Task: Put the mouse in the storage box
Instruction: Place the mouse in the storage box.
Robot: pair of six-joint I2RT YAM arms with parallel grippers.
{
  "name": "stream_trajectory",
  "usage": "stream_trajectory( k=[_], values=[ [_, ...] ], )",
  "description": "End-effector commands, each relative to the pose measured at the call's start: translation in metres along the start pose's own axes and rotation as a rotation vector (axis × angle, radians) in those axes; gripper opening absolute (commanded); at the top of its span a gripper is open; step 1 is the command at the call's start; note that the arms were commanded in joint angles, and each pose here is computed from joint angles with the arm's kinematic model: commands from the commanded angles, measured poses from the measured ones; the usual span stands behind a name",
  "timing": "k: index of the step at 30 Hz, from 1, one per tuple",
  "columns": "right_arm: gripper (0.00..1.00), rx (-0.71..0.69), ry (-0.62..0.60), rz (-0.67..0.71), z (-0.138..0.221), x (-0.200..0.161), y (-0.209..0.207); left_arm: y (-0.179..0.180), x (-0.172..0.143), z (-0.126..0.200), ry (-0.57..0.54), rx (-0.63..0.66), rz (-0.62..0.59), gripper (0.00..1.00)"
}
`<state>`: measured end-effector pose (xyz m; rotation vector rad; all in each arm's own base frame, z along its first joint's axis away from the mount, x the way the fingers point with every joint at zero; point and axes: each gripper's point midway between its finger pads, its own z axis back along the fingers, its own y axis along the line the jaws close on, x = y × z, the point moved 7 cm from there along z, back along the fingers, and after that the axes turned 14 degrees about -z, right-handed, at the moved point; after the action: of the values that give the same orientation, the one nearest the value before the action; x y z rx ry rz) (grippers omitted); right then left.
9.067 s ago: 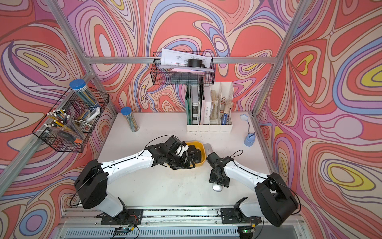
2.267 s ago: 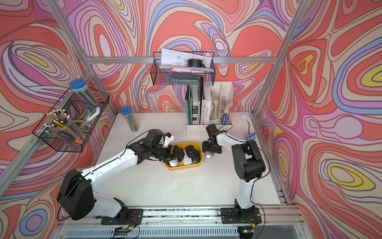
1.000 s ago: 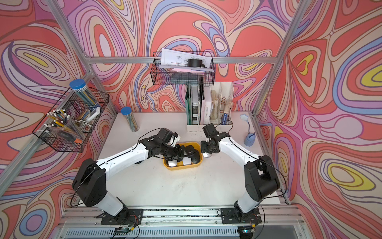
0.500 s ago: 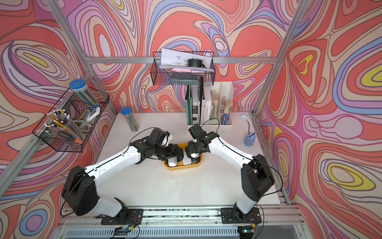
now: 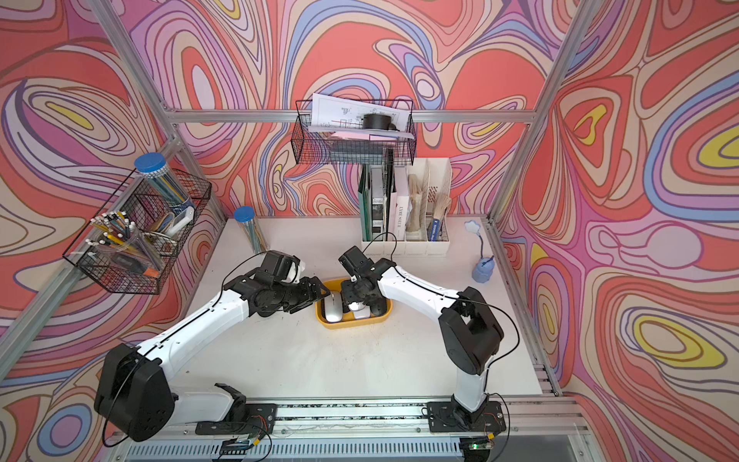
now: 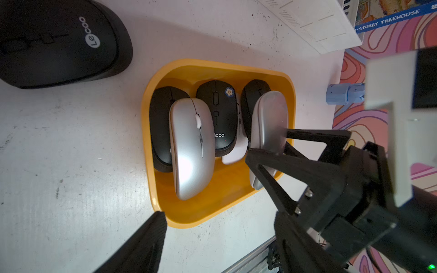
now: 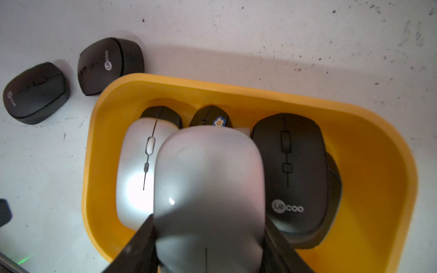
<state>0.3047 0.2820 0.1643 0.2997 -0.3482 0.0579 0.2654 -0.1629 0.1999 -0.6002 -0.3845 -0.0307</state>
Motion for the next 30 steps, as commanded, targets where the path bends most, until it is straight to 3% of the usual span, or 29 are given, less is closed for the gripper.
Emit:
stream_trajectory(
  k=[1,30],
  values=[
    [0.60,-0.007,-0.012,-0.003,-0.009,0.003,0.005,0.003,-0.007,-0.004,0.026,-0.022,0.016,0.78],
    [0.67,-0.113,0.040,0.011,-0.037,-0.014,-0.011,0.006,-0.012,-0.011,0.054,-0.027,0.011,0.79]
  ],
)
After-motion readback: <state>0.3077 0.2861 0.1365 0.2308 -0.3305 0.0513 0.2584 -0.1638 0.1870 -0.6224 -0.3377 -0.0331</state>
